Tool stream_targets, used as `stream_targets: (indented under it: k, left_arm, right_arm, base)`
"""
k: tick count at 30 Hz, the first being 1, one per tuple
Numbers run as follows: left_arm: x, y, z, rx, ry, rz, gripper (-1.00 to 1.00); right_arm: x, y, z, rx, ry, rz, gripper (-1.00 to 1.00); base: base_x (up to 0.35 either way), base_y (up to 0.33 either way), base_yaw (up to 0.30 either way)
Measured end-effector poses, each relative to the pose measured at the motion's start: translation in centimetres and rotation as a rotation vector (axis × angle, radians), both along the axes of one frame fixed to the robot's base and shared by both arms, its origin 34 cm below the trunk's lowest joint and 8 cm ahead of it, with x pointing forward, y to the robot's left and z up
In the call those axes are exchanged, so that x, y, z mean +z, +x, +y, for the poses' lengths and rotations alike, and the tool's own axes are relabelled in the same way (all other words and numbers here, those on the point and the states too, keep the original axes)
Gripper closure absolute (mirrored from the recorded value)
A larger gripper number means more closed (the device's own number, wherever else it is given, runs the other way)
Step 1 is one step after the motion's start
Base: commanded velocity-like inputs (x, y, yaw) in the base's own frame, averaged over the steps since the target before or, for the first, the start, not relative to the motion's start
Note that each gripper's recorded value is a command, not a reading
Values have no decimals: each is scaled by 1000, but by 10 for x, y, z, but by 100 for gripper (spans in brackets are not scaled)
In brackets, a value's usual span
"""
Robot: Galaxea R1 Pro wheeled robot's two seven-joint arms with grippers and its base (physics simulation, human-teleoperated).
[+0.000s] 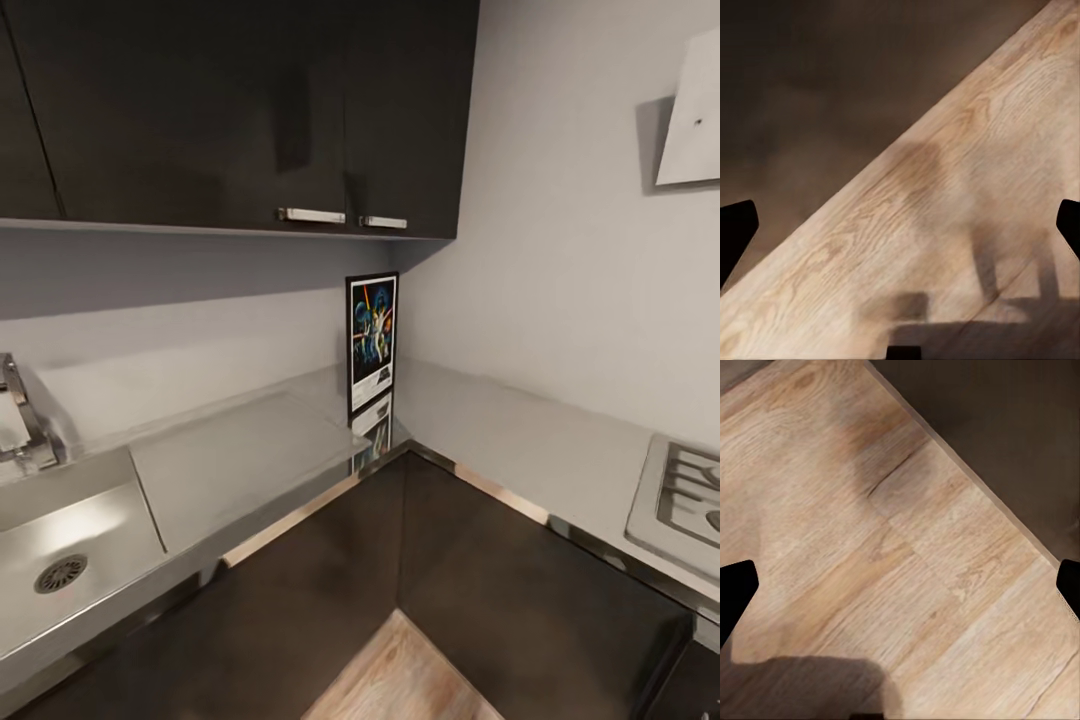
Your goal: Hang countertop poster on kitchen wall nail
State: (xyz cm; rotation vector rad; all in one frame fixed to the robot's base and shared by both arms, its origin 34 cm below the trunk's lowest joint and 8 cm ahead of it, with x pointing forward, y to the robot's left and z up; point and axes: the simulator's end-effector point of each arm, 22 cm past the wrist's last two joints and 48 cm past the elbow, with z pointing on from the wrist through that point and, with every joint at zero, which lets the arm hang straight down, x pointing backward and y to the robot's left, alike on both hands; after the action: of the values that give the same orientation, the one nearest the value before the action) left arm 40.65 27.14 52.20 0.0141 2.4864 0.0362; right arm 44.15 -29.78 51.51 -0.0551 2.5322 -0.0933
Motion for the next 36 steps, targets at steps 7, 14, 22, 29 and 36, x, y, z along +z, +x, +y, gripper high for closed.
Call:
stream_targets:
  k: [7, 14, 22, 29, 36]
  left_arm:
    - [0, 0, -3, -11, -1, 1, -100]
    - [18, 24, -28, -73, -38, -61, -100]
    - [176, 147, -110, -177, -178, -369, -100]
    - [209, 158, -141, -245, -242, -389, -100]
    - [248, 190, -173, -287, -297, -414, -100]
  right_arm:
    - [0, 1, 0, 2, -1, -1, -100]
    - [1, 2, -6, -9, -4, -5, -100]
    - [13, 14, -31, -16, -35, -67, -100]
    - [16, 17, -37, -18, -42, -85, -100]
    - [17, 19, -38, -20, -42, -91, -100]
  base:
    - [41, 0, 0]
    - [5, 0, 0]
    - [0, 0, 0]
    - [0, 0, 0]
    - [0, 0, 0]
